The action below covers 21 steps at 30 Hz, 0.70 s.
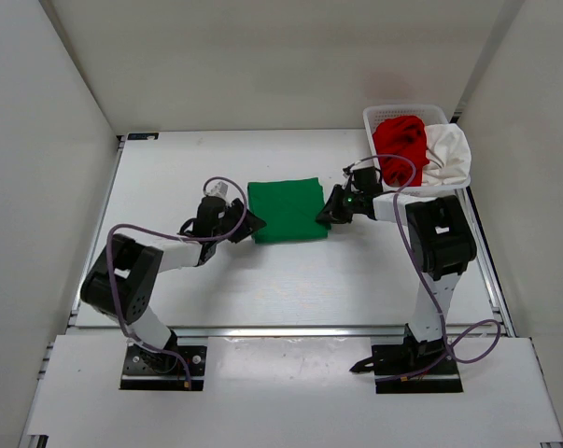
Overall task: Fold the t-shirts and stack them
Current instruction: Fold the long partially folded tshirt into a neat square, then put the neatly folded tshirt into the corner of the board with the left arm
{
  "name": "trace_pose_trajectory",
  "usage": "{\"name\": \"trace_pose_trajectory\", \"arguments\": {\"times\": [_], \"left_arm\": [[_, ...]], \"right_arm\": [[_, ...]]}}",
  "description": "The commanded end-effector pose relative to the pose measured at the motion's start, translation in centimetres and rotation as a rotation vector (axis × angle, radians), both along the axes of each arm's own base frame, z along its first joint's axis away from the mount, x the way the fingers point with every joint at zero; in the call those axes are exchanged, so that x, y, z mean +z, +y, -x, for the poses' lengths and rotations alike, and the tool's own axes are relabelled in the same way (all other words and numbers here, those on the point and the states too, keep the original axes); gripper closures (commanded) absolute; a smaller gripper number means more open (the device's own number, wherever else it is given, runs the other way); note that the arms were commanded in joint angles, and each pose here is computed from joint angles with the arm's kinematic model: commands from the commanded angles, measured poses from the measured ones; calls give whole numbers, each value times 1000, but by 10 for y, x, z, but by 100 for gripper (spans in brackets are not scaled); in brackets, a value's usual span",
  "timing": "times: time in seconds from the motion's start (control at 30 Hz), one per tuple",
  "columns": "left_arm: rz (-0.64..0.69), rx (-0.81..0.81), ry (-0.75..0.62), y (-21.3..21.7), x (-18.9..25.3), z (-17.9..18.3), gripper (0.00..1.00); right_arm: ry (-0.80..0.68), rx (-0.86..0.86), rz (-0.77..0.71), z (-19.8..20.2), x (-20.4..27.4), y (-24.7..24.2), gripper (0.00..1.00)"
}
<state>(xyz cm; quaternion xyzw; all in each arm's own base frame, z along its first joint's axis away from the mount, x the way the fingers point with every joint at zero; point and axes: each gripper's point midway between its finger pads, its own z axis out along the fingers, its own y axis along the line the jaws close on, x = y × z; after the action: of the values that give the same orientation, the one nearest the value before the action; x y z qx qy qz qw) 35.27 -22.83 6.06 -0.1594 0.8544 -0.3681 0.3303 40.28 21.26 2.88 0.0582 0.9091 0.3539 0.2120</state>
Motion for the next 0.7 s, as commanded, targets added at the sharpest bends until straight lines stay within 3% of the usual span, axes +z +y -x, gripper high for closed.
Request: {"name": "trace_pose_trajectory", "arguments": {"times": [0.0,0.17,0.2,0.3,0.4,0.47,0.5,0.53,0.6,0.67], "left_arm": [[-81,95,-128,30,33,-23,42],[-198,113,-73,51,5,-43,22],[-216,93,-44,51,-5,-42,12],[-223,5,11,32,-29,-49,3],[-149,-57,36,10,-41,-51,2],[-137,-90,59,-2,-47,-59,12],[-143,-108,68,-9,-54,-60,24],[-141,-138,72,-24,-56,-62,45],[-121,-148,65,-38,-52,-73,70],[-71,-141,28,-52,-34,-95,89]], "right_arm": [[-146,32,-47,-12,48,11,85],[-213,43,-94,-9,80,16,64],[-224,40,-101,-9,85,18,60],[-279,43,-119,-6,108,20,54],[-326,53,-136,-3,126,24,53],[-334,50,-144,-2,133,24,52],[-342,55,-149,-1,135,23,53],[-350,50,-159,-2,139,22,52],[-361,44,-169,-3,141,18,52],[-368,35,-185,-6,144,12,52]]}}
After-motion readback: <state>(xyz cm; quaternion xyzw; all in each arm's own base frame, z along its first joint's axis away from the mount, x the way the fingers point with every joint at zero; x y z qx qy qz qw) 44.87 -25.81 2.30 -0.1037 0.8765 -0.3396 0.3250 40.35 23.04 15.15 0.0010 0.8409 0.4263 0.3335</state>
